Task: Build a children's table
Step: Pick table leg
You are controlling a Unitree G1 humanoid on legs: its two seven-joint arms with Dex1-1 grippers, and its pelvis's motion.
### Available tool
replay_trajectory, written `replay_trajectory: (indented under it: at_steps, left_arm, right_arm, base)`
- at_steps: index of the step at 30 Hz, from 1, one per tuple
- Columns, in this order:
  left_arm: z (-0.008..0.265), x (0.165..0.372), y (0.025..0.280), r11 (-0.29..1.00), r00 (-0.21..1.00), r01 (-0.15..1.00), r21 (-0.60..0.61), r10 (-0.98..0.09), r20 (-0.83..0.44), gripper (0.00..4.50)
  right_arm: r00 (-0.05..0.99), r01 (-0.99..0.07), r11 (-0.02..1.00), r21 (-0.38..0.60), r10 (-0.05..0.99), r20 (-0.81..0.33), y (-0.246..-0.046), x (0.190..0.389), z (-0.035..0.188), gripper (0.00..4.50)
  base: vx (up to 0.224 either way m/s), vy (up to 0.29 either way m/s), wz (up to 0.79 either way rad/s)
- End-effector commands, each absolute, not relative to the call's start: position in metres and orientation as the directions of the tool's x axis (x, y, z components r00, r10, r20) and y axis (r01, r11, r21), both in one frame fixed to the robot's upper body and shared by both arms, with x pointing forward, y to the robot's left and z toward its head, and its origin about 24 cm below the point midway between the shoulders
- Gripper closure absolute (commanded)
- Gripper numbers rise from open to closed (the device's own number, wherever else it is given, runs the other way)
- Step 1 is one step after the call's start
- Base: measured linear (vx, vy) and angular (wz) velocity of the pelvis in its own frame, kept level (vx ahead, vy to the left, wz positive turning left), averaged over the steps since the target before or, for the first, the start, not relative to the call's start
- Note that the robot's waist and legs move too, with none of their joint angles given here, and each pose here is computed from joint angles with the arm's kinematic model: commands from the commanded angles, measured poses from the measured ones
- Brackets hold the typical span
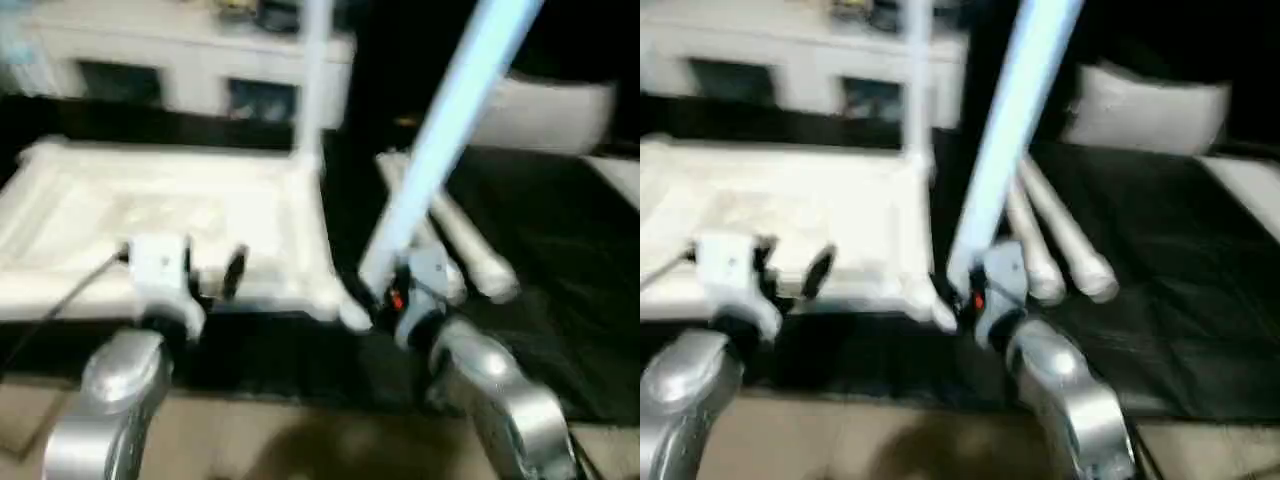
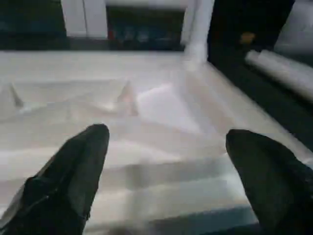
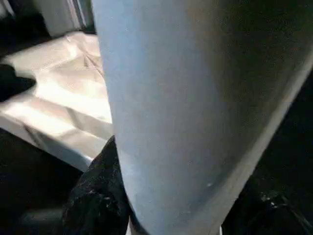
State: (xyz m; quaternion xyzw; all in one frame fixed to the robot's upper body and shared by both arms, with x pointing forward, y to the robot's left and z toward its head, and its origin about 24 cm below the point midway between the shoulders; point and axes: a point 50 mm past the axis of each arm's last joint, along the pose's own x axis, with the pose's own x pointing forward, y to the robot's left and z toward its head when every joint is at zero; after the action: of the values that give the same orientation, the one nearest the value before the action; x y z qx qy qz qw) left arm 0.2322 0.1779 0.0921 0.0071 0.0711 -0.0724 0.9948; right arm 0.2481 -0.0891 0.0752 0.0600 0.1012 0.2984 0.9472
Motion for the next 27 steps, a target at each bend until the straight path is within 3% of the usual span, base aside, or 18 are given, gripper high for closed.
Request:
replay_trajectory:
  at_steps: [1, 9, 14, 17, 20, 21, 27]
  left_arm:
    - [0.102, 0.237, 0.176, 0.987, 0.982, 0.16, 0.026, -0.156, -0.108, 0.19]
    - [0.104, 0.238, 0.173, 0.976, 0.973, 0.213, 0.048, -0.207, -0.105, 0.19]
    - [0.106, 0.243, 0.165, 0.948, 0.946, 0.315, 0.05, -0.31, -0.097, 0.19]
    - [0.104, 0.245, 0.161, 0.9, 0.9, 0.431, 0.066, -0.423, -0.11, 0.19]
    - [0.102, 0.245, 0.161, 0.878, 0.877, 0.474, 0.068, -0.463, -0.129, 0.09]
    - [0.096, 0.246, 0.16, 0.833, 0.827, 0.549, 0.076, -0.527, -0.194, 0.04]
    - [0.092, 0.254, 0.158, 0.687, 0.675, 0.723, 0.069, -0.682, -0.281, 0.0]
  right_arm:
    - [0.801, -0.559, 0.811, 0.174, 0.582, -0.138, -0.088, 0.251, 0.079, 2.6]
    - [0.806, -0.562, 0.813, 0.149, 0.579, -0.119, -0.089, 0.256, 0.083, 2.6]
    - [0.842, -0.518, 0.842, 0.151, 0.533, -0.085, -0.101, 0.257, 0.087, 2.6]
    - [0.866, -0.477, 0.863, 0.165, 0.494, -0.075, -0.107, 0.256, 0.087, 2.6]
    - [0.872, -0.469, 0.865, 0.178, 0.486, -0.064, -0.108, 0.256, 0.087, 2.6]
    - [0.869, -0.473, 0.857, 0.205, 0.492, -0.049, -0.11, 0.256, 0.088, 2.6]
    - [0.864, -0.484, 0.849, 0.213, 0.502, -0.036, -0.118, 0.258, 0.091, 2.6]
  base:
    - [0.182, 0.033, 0.08]
    - [0.118, -0.034, 0.15]
    - [0.099, -0.012, -0.02]
    - [0.151, 0.053, -0.02]
    - [0.038, 0.027, -0.02]
    - [0.0, 0.0, 0.0]
    - [-0.058, -0.03, 0.0]
